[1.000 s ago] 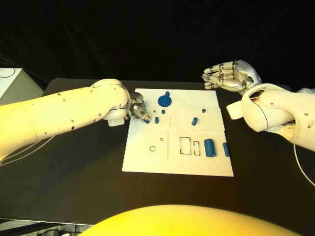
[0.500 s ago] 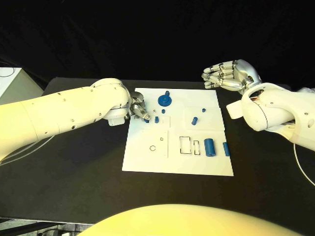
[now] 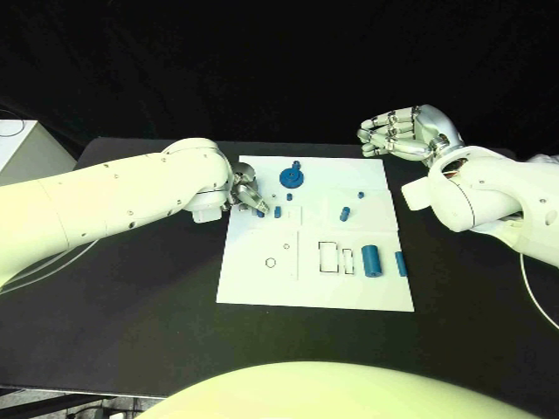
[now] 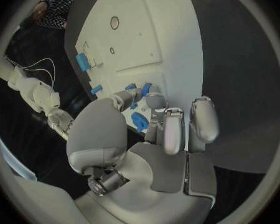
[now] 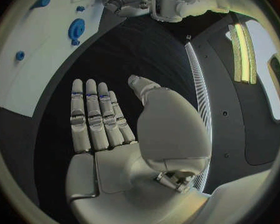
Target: Assemble the parts on the task board
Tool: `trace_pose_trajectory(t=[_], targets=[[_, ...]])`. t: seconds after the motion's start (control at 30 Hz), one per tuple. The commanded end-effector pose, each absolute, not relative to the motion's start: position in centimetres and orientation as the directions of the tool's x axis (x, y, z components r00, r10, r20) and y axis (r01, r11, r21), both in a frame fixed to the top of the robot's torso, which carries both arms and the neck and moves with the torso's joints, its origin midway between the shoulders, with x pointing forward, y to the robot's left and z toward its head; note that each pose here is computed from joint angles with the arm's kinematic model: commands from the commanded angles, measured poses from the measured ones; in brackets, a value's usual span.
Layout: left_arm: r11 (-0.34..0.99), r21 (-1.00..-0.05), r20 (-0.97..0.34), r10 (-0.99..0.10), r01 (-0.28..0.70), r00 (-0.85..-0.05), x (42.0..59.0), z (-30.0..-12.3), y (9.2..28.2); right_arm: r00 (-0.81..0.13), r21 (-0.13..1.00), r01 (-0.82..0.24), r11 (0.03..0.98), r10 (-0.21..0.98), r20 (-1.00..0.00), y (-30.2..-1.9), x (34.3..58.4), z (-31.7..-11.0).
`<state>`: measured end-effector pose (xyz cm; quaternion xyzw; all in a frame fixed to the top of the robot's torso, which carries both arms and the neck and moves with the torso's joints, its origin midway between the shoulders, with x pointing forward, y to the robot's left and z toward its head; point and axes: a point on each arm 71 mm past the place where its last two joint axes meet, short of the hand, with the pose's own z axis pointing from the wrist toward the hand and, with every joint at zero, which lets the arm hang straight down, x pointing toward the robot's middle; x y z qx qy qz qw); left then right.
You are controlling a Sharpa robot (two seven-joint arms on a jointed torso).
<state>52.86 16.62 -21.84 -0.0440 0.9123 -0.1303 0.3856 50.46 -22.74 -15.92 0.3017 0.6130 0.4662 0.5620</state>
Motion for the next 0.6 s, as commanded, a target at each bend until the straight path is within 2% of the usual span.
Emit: trace_pose_trajectory(t=[0.03, 0.6], targets=[[0.964, -0.264, -0.665, -0.165, 0.022, -0.728, 52.6, -22.27, 16.47, -0.204, 0.911, -0.16, 0.379, 0.891, -0.406, -22.57, 50.4, -15.94], [0.966, -0.258, -0.673, -0.179, 0.0, -0.718, 52.99, -22.31, 16.96, -0.206, 0.912, -0.157, 0.379, 0.89, -0.406, -22.59, 50.41, -15.98]])
